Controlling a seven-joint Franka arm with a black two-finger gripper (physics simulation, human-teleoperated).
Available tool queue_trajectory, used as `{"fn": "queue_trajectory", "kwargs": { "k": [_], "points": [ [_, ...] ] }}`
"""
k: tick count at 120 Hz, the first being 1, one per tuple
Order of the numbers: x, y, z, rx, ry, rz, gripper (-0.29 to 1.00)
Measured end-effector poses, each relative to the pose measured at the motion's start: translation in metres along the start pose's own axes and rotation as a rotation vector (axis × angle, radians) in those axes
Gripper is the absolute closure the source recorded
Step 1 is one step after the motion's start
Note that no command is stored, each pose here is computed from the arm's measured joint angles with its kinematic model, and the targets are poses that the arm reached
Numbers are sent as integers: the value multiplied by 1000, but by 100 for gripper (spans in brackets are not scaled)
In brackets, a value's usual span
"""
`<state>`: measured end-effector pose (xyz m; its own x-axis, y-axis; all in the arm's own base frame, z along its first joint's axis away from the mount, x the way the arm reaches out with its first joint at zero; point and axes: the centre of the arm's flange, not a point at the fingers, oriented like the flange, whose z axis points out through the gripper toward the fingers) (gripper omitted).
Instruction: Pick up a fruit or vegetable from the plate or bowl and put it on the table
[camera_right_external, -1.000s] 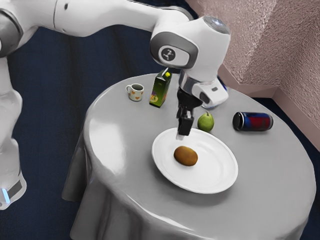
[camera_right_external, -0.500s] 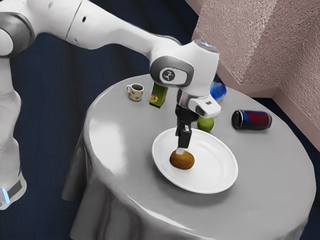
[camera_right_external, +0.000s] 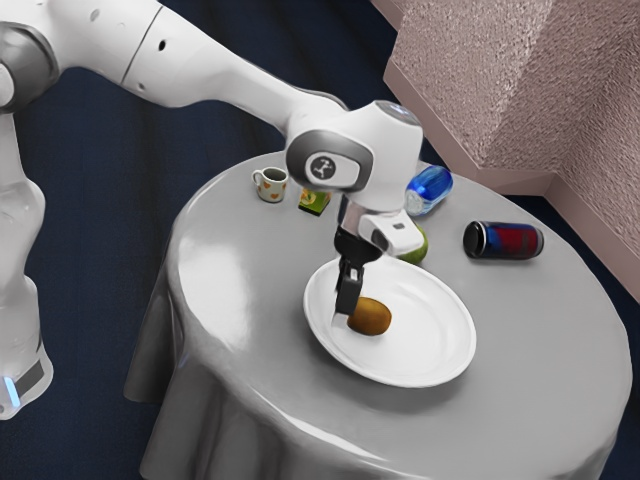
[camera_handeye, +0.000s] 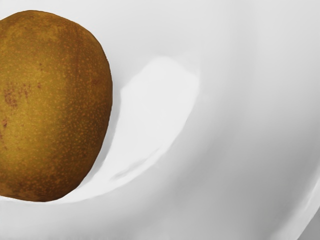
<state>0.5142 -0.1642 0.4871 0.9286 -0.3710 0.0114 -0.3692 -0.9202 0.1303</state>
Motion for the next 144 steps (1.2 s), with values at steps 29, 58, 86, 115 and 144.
{"fn": "queue_trajectory", "kwargs": {
  "k": [29, 58, 86, 115, 144],
  "points": [
    [9, -1, -11, 1, 38, 34, 0],
    [29, -24, 0, -5, 41, 43, 0],
    [30, -54, 11, -17, 35, 18, 0],
    [31, -52, 16, -27, 34, 42, 0],
    [34, -55, 25, -38, 27, 49, 0]
  ]
}}
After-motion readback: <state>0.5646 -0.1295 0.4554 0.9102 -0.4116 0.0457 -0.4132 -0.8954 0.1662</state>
